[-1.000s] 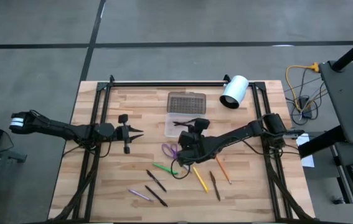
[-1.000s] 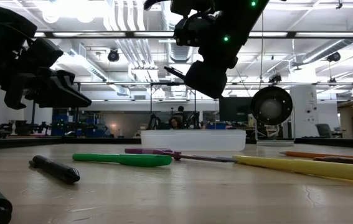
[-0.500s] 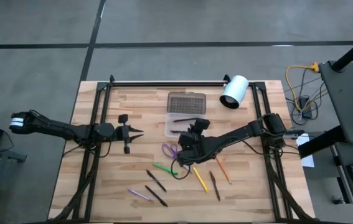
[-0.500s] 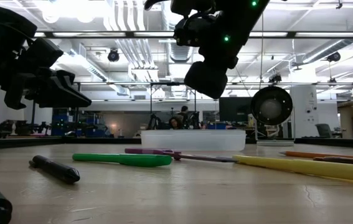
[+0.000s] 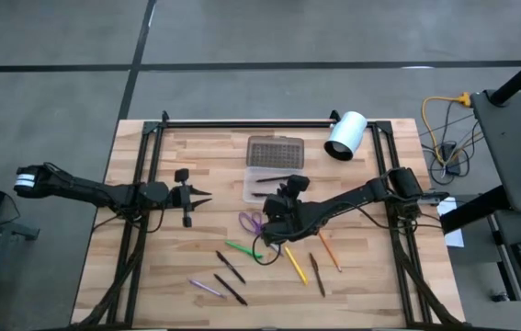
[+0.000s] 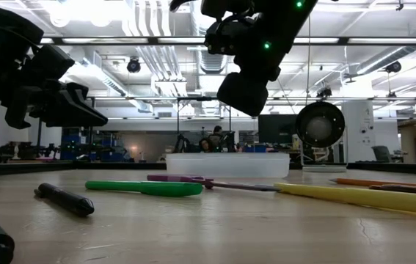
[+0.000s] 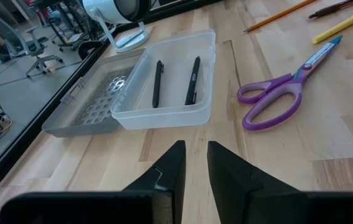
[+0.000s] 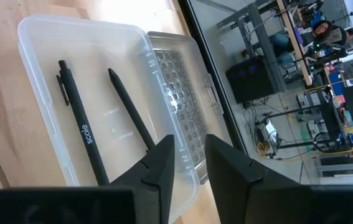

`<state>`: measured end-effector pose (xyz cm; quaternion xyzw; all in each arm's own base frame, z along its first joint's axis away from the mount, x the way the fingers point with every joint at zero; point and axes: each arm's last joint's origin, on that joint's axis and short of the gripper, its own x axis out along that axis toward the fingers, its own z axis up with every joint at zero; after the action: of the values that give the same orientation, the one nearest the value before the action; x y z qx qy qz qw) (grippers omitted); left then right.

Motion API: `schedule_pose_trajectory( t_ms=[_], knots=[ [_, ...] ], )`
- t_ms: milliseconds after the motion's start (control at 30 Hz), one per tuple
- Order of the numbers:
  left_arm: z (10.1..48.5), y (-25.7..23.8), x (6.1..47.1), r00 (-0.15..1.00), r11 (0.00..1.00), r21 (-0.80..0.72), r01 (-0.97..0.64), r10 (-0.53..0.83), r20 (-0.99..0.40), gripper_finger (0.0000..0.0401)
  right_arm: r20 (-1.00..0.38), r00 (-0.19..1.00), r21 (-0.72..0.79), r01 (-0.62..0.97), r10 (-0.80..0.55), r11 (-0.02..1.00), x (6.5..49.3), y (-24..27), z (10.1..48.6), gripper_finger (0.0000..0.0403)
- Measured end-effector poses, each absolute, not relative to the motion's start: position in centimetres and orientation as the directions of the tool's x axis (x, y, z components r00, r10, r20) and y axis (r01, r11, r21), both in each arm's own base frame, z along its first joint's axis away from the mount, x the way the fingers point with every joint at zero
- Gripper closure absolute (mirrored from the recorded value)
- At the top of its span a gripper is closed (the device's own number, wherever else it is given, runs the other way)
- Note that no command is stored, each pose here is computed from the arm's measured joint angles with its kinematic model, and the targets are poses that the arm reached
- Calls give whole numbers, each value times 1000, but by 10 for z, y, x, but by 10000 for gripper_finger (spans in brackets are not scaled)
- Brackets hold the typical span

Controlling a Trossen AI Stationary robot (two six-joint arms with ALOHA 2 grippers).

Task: Pick & place school supplies into a supply box
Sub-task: Put the orange pencil into the transparent bin

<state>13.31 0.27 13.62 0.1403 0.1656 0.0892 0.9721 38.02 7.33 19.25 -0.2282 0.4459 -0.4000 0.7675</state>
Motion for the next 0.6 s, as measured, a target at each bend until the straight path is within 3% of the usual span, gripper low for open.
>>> schedule_pose_trajectory(
  t_ms=[333, 600],
  knots=[
    [136, 3, 133, 929, 945, 303, -126, 220, -297, 349, -526, 284, -691, 408, -802, 597, 379, 73, 195, 329],
    [136, 3, 133, 929, 945, 302, -127, 220, -297, 349, -721, 313, -422, 510, -618, 750, 370, 63, 226, 321]
  ],
)
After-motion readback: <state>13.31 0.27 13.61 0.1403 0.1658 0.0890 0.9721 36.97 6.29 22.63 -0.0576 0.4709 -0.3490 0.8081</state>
